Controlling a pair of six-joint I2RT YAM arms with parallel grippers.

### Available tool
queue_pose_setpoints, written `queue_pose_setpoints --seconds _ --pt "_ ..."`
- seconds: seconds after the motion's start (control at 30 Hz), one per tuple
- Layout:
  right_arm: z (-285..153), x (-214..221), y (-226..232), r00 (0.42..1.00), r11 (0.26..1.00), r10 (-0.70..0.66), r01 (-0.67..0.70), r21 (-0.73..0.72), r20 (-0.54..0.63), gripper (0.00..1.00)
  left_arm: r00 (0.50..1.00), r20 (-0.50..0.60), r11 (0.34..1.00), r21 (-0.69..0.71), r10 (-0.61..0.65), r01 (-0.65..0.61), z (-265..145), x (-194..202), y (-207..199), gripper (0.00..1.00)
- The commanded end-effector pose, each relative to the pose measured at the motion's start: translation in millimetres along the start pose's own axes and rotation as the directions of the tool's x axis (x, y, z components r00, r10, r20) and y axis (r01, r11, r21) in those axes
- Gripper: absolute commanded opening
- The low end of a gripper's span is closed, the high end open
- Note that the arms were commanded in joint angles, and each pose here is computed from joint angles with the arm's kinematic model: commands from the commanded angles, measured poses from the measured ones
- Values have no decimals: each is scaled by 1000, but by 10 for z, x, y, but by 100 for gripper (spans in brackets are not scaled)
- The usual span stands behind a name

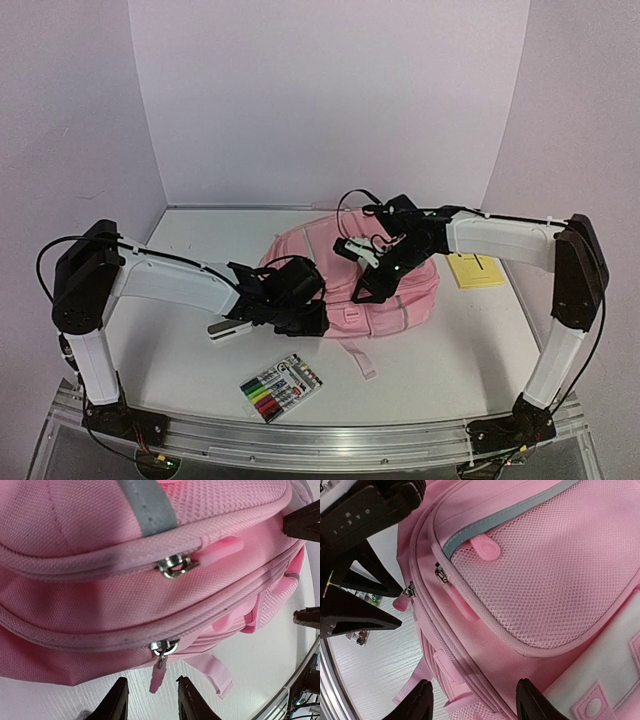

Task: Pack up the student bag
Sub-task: Unzip the student bag at the center of the board.

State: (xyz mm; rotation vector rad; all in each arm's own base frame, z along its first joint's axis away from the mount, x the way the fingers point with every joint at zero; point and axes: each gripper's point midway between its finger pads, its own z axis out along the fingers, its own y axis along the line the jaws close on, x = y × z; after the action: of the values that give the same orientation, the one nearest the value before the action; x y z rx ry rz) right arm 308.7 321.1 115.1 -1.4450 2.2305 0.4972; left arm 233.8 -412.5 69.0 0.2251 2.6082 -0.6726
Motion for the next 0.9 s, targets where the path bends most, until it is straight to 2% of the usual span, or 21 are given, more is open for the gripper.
queue_pose_setpoints --seconds 0.0,0.17,0.23,0.43,0.47,0.73,0.87 --pt "48 -16 -62 1000 1000 -5 6 16 -6 56 996 84 999 43 6 -9 -22 -258 -190 34" --pt "54 -13 -58 1000 1000 -3 3 12 -6 55 995 102 999 41 -8 4 32 -313 -217 31" --pt "66 6 -54 1000 1000 -2 2 11 -11 55 994 110 999 37 -17 13 51 -332 -214 27" --pt "147 155 -144 998 998 -16 19 53 -53 52 990 126 998 4 -62 62 -4 -380 -87 2" --pt "156 199 -188 998 998 -14 18 65 -63 51 989 130 997 0 -76 77 -49 -383 -64 0" --pt "139 592 -609 988 985 -15 41 169 -152 38 983 138 990 -61 -119 128 -435 -363 276 0" --pt "101 796 -766 981 980 -24 61 191 -191 36 986 119 988 -87 -119 130 -587 -374 477 0"
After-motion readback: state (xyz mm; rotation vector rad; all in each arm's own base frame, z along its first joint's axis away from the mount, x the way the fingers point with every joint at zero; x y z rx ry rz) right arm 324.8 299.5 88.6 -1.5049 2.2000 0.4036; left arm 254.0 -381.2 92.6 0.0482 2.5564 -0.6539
